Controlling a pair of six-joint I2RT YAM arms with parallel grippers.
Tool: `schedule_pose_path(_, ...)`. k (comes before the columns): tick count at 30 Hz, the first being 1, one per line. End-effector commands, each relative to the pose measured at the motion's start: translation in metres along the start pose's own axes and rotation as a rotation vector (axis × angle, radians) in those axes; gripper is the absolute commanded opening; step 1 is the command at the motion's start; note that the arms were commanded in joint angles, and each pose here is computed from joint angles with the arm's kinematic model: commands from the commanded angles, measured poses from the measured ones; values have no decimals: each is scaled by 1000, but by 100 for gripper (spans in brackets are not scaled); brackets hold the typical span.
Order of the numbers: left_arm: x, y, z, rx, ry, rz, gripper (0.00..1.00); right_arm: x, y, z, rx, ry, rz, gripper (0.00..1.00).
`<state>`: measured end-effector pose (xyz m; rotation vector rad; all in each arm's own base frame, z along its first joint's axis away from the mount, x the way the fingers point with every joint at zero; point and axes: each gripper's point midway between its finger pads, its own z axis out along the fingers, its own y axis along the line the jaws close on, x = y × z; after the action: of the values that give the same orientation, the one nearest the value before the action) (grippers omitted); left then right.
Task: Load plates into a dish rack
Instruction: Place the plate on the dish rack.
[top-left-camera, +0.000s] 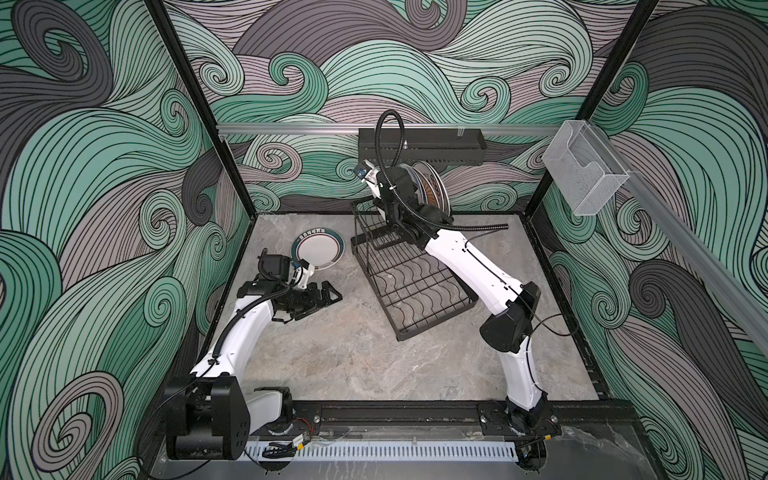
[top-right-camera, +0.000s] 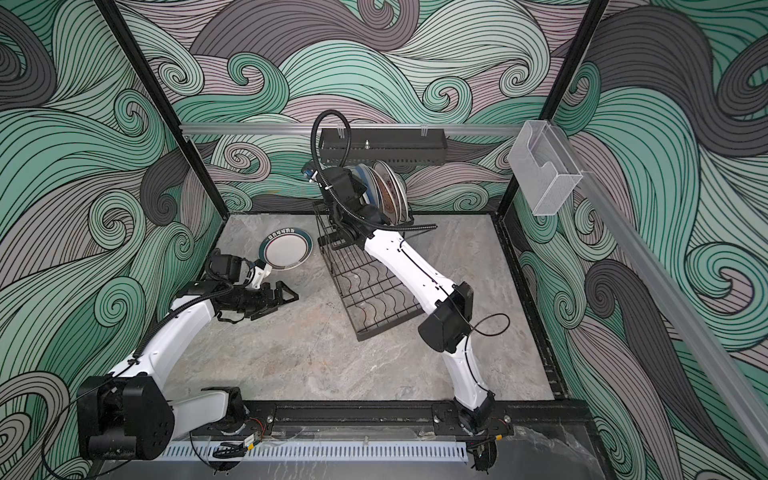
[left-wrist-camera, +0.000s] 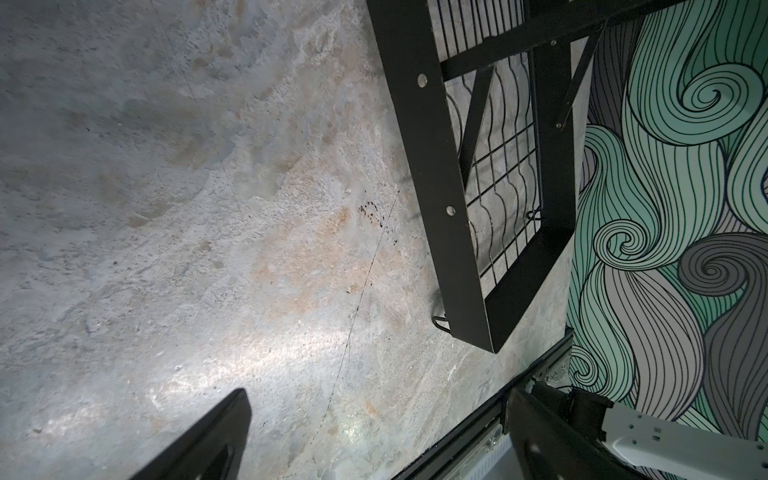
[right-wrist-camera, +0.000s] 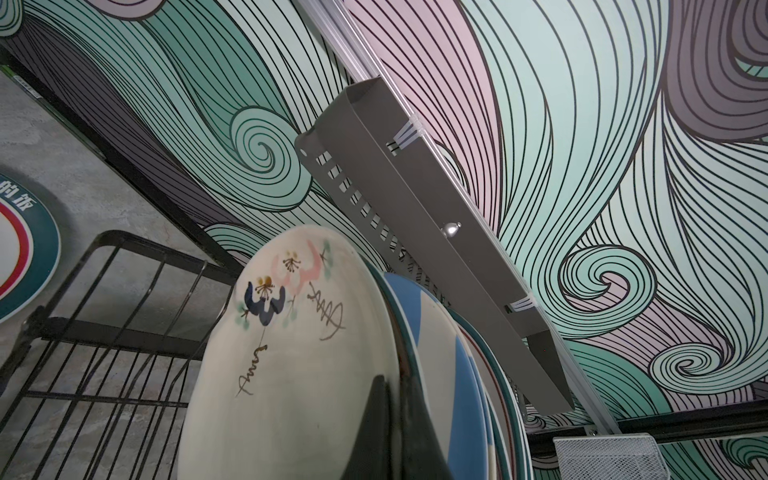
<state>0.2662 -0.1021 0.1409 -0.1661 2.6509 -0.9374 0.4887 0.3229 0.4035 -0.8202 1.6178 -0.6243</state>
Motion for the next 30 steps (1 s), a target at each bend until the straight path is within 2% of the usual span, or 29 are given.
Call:
schedule_pose_path(1,-4,-3,-9,-34,-19,37,99,8,-42,3,107,39,67,6)
schedule_pose_path(7,-26,-7,-26,-102,-80,68,99,2,-62,-14,102,22,110,35)
schedule_pose_path(13,-77,-25,-56,-159,-229,127,99,-7,-90,-51,38,-38,238,65)
schedule_pose_path(17,-119,-32,-76,-231,-336,156,99,-9,-105,-79,-13,-71,310,73)
schedule_pose_path(21,-161,-28,-78,-299,-402,175,99,6,-109,-108,-97,-70,384,78)
schedule_pose_path(27,-221,0,-31,-328,-431,160,99,53,-80,-167,-320,-125,554,84)
schedule_pose_path(30,-239,15,-1,-319,-399,102,98,87,-77,-178,-302,-113,693,85)
